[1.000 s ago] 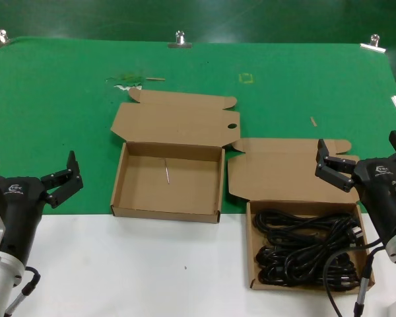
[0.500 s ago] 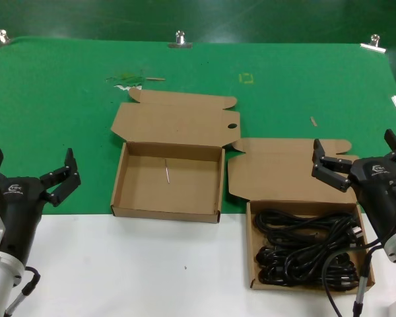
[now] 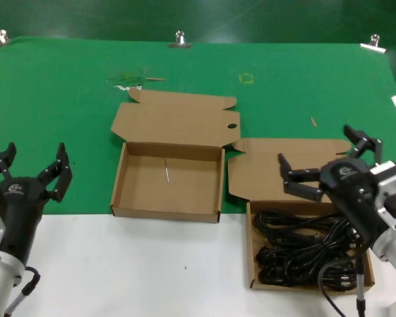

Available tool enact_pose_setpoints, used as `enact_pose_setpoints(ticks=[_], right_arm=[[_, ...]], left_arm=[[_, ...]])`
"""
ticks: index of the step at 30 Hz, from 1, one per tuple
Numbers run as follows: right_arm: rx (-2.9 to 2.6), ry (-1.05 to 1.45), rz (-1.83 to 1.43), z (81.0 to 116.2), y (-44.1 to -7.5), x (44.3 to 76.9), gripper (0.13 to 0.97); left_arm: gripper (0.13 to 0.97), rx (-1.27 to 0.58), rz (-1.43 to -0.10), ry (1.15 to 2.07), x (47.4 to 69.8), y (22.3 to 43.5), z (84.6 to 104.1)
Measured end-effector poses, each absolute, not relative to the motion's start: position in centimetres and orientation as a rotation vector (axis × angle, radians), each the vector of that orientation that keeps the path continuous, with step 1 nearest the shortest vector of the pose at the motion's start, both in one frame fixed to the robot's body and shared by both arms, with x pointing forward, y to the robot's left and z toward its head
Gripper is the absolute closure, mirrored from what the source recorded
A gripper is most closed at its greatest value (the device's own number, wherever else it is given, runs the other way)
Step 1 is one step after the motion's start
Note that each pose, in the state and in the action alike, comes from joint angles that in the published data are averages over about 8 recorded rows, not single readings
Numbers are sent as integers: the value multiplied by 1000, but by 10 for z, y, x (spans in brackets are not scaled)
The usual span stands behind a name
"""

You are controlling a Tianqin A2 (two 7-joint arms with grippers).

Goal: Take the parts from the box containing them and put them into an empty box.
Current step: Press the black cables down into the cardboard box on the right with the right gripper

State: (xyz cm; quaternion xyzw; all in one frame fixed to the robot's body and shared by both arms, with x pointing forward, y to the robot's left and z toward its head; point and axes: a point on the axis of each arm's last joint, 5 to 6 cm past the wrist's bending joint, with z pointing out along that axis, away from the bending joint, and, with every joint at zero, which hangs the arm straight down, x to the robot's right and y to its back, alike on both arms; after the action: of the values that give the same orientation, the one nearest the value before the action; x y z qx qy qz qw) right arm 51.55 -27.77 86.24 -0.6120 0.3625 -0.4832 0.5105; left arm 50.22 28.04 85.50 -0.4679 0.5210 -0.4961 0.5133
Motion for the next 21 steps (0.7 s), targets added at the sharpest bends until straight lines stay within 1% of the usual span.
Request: enact_pose_setpoints(ticks=[3,4,12,13,21], right_arm=[[-1534,792,-1162,867,-278,522,130],[-1554,763,-1163,869,-279,524,130],[-1726,527,-1132,885,-277,544,130],[-1749,498,-1123,886,-277,546,130],[-1919,252,-1049,904,-278,569,130]], left_arm=[[521,-1125,-1193,1253,502,280,855],[521,-1125,-1193,1253,502,280,855],[725,-1125,-1193,1253,502,280,855],[725,-1125,-1193,1253,502,280,855],[863,-1125,-1193,1253,502,280,855]])
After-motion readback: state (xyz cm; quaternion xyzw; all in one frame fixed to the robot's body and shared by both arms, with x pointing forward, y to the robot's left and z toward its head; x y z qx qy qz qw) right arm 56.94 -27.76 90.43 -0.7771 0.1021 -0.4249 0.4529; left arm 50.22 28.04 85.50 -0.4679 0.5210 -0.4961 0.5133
